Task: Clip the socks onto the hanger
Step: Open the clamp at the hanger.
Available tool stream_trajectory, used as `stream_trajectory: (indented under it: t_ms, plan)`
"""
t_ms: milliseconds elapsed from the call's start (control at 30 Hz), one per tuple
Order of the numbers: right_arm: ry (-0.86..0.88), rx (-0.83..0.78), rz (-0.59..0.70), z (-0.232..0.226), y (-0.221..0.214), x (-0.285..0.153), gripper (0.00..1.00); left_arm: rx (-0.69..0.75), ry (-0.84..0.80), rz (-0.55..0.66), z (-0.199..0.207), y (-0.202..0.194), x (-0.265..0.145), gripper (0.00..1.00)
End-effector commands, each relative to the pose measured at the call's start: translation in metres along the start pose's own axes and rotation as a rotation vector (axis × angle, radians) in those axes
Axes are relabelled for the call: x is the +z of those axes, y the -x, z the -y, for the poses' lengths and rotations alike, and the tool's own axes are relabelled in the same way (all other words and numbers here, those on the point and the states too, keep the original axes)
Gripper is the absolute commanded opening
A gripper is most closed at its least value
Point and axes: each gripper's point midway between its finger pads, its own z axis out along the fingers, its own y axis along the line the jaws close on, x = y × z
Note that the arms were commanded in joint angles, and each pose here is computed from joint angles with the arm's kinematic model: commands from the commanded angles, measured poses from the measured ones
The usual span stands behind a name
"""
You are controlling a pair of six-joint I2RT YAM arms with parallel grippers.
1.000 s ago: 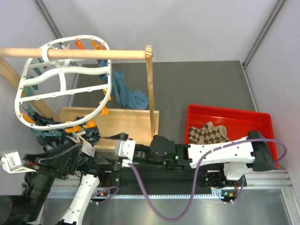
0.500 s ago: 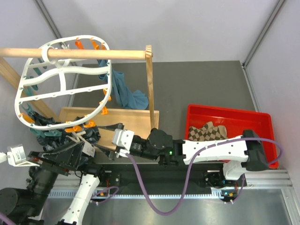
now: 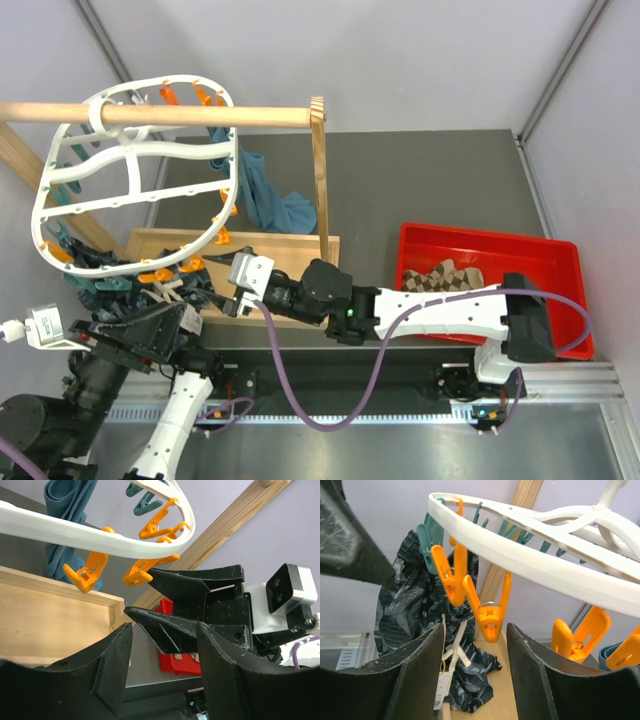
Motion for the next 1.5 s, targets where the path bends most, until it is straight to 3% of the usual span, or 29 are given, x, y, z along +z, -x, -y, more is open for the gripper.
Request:
stream_trajectory:
  t_ms: [0,233,833,933,1200,1433,1467]
  plan:
    - [-0.024,0.034,0.098,0.014,0.03,0.012,0.52,0.0,-0.027,-0.001,0.008,0.007,0.011,0.59]
    - [-0.03,0.055,0.098,0.02,0.026,0.02,0.52,-0.019,-0.023,0.051,0.006,0.011,0.005,0.59]
    - [-0.031,0.106,0.106,0.023,0.023,0.022,0.39,-0.033,-0.085,0.056,0.018,0.015,0.009,0.59]
    - [-0.026,0.113,0.112,0.022,0.026,0.022,0.35,-0.045,-0.091,0.057,0.019,0.015,0.012,0.59]
    - [0.009,0.162,0.106,0.019,0.036,0.016,0.13,-0.032,-0.108,0.06,0.021,0.015,0.013,0.6]
    - [0.042,0.3,0.015,0.014,0.047,0.011,0.0,-0.017,-0.111,0.076,0.02,0.017,0.012,0.6]
    - [0.05,0.308,-0.044,0.011,0.037,0.01,0.0,-0.01,-0.116,0.088,0.021,0.019,0.01,0.61]
